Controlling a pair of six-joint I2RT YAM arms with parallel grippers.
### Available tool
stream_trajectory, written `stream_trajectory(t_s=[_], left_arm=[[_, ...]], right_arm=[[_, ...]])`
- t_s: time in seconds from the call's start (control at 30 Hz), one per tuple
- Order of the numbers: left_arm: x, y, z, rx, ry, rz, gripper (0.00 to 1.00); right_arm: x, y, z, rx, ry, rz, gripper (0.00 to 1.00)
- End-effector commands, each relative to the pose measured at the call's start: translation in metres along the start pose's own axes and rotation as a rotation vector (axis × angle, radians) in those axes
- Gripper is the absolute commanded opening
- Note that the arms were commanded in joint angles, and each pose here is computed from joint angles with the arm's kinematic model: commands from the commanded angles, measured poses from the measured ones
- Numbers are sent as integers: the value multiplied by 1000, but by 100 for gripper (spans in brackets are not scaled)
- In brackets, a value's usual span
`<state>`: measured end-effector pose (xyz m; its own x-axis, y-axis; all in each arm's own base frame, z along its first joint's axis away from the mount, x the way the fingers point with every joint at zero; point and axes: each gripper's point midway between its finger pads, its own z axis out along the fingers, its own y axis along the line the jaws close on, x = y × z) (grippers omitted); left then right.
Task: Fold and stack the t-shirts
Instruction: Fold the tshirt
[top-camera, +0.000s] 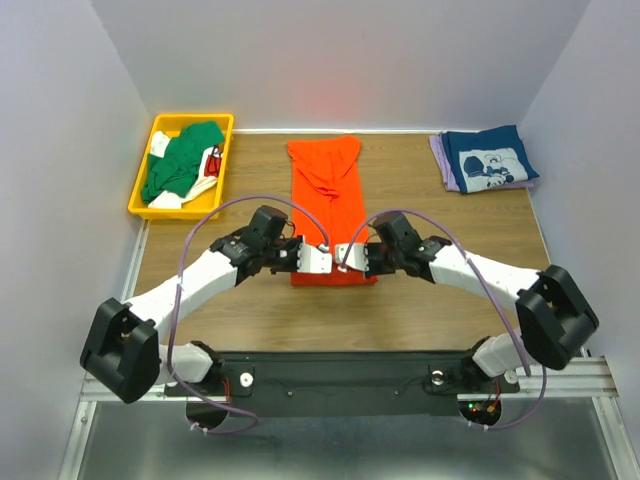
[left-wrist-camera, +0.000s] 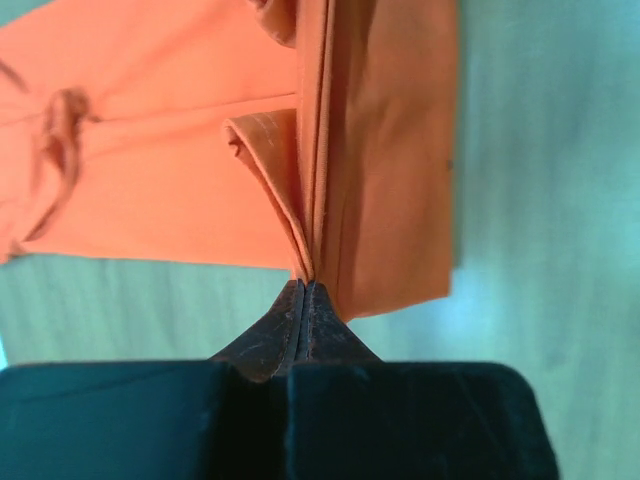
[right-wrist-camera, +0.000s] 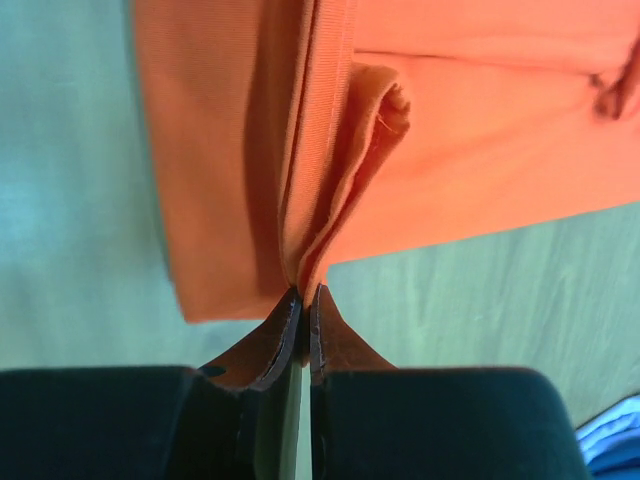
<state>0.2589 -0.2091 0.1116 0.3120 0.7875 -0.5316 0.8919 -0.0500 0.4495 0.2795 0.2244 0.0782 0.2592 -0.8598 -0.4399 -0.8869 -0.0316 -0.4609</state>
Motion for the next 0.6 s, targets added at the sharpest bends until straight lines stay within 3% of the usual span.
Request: stream_trajectory(t_s=[0.0,0.3,0.57], left_arm=[[-6,53,-5,-115,-34,86,0],[22,127,8,-178,-15,103,0],[42,163,25,-208,-14,96,0]], right_arm=[[-7,-53,3,80,-51,-61,1],[10,-111,33,93,-52,-45,1],[29,-148,59,109,-37,-17,1]])
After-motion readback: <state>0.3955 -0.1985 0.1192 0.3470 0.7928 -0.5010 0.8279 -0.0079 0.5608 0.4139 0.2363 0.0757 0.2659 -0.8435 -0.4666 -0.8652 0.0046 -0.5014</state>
